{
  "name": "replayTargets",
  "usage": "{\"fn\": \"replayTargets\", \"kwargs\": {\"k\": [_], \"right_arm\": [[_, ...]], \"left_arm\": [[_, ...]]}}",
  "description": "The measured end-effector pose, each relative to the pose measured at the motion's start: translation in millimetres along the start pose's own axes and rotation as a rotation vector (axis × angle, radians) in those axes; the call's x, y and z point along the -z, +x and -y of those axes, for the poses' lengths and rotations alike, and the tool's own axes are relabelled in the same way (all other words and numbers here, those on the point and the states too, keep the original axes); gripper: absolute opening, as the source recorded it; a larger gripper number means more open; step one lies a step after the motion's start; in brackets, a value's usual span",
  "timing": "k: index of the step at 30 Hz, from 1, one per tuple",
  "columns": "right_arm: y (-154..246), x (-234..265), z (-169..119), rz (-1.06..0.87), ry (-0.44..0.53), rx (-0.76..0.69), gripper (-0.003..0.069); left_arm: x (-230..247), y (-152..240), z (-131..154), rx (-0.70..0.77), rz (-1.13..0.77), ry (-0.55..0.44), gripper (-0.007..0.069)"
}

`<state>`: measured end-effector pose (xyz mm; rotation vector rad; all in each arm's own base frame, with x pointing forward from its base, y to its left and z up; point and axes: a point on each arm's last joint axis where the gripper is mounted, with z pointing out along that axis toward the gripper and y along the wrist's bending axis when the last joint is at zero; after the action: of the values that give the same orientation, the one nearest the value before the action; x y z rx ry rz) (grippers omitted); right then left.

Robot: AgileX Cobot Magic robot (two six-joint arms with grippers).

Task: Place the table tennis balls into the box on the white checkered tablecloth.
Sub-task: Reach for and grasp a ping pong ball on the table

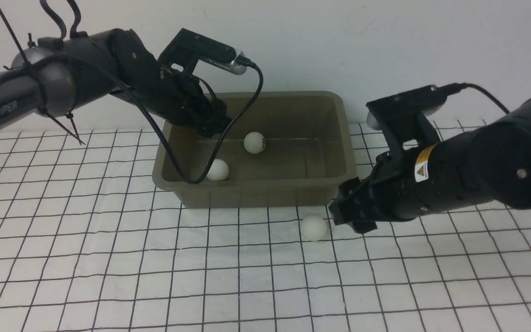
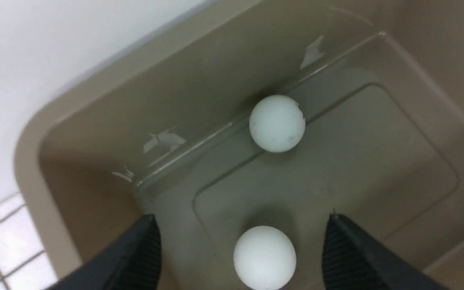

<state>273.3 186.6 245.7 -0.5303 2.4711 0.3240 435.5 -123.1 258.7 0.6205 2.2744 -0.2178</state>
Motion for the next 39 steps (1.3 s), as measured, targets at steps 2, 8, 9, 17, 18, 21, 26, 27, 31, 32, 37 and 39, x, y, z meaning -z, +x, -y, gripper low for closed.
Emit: {"fn": "replayTargets", "kwargs": {"k": [2,8,9,17,18,21,26,27,31,32,37,39], "right_arm": [[4.3,-13.5,-6.2,-0.029,-0.005,-0.004,0.0441],[17.0,-53.1,-19.5,-0.085,-0.011,-0.067,0.0441],[18.0,-57.5,-18.8,-0.094,-0.002,-0.071,0.0441],[-3.3,-65.2,-17.5,-0.030,0.052,-0.062,0.0441],[-6.5,-65.6,-17.1,-0.024,0.064,-0.053,0.0441],[-11.1,-70.2,-15.3,-0.020,0.096,-0.045,0.0441],[-14.3,-78.8,-14.4,-0.029,0.120,-0.052,0.0441],[-14.2,-80.1,-14.2,-0.035,0.125,-0.055,0.0441],[-12.9,-87.4,-13.9,-0.053,0.133,-0.066,0.0441],[-12.7,-87.9,-13.9,-0.054,0.133,-0.068,0.0441],[-11.0,-91.3,-13.4,-0.062,0.137,-0.064,0.0441],[-10.7,-92.7,-13.2,-0.062,0.139,-0.058,0.0441]], "left_arm": [[13.5,-7.0,1.0,-0.006,0.027,-0.005,0.0480],[55.7,-24.3,4.8,-0.038,0.097,-0.021,0.0480],[60.8,-25.6,5.5,-0.042,0.099,-0.022,0.0480],[75.6,-25.7,9.8,-0.057,0.065,0.003,0.0482],[75.6,-25.6,9.8,-0.057,0.065,0.003,0.0482],[77.5,-26.3,9.9,-0.059,0.068,0.002,0.0482],[86.2,-29.2,10.9,-0.062,0.087,-0.002,0.0482],[87.4,-29.6,11.1,-0.062,0.089,-0.003,0.0482],[91.4,-31.0,11.5,-0.064,0.098,-0.005,0.0482],[91.4,-31.0,11.5,-0.064,0.098,-0.005,0.0482],[91.4,-31.0,11.5,-0.064,0.098,-0.005,0.0482],[91.4,-31.0,11.5,-0.064,0.098,-0.005,0.0482]]}}
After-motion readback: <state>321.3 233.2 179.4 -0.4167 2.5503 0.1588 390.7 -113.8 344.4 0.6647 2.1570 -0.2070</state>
